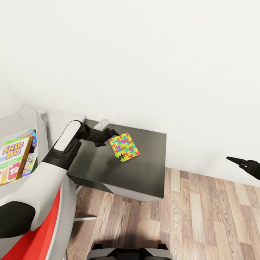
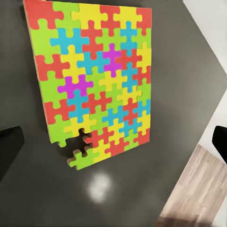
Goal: Put all the toys in the child's room - the three board games (two on the bed and one on the table), the two jigsaw puzzles on the table, and the tennis ball on the table - inside the toy box on the table in the child's room.
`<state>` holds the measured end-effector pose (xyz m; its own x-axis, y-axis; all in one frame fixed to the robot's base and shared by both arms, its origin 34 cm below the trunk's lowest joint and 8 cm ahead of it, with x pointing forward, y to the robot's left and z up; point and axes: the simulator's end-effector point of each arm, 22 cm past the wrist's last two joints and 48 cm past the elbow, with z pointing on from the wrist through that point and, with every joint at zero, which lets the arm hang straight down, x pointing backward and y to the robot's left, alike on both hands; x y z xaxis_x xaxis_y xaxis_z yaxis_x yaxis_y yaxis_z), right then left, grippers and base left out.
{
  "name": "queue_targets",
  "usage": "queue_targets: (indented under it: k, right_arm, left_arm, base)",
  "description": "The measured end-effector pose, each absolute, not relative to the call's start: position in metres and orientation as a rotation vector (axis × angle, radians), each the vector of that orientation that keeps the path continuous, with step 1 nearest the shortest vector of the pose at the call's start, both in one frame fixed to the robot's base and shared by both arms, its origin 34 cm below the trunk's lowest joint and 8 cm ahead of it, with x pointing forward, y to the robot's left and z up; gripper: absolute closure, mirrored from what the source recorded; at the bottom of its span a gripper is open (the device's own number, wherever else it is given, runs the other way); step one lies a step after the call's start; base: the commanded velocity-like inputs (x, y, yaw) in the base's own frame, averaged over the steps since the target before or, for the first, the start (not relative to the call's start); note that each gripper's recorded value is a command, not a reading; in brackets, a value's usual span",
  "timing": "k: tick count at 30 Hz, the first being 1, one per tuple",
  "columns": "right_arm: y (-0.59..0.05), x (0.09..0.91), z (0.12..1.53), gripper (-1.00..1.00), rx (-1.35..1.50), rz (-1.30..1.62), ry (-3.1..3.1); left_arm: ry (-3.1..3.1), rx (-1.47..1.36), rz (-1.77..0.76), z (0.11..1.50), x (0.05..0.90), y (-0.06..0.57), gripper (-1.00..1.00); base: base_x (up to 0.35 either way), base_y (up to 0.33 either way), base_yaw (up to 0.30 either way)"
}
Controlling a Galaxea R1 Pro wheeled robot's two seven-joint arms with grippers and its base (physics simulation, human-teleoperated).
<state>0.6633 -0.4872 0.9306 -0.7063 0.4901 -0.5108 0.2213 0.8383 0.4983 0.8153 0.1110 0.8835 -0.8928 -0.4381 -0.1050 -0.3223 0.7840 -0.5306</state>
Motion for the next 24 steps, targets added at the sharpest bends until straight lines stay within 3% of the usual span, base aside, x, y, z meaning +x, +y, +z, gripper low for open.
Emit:
queue_targets:
  k: [9,24]
  right_arm:
    - [-0.481,0.665,0.934,-1.0,0.495,0.549,2.352]
    - [-0.473,0.669,0.943,-1.0,0.451,0.554,2.341]
  left_arm:
    - [2.768,-0.623,-0.752,0.873,0.808,0.117,-1.0]
    - [2.772,-0.628,-0.754,0.869,0.805,0.117,-1.0]
  base:
    - [0.166,0.0,-0.001]
    - [0.038,0.0,0.0]
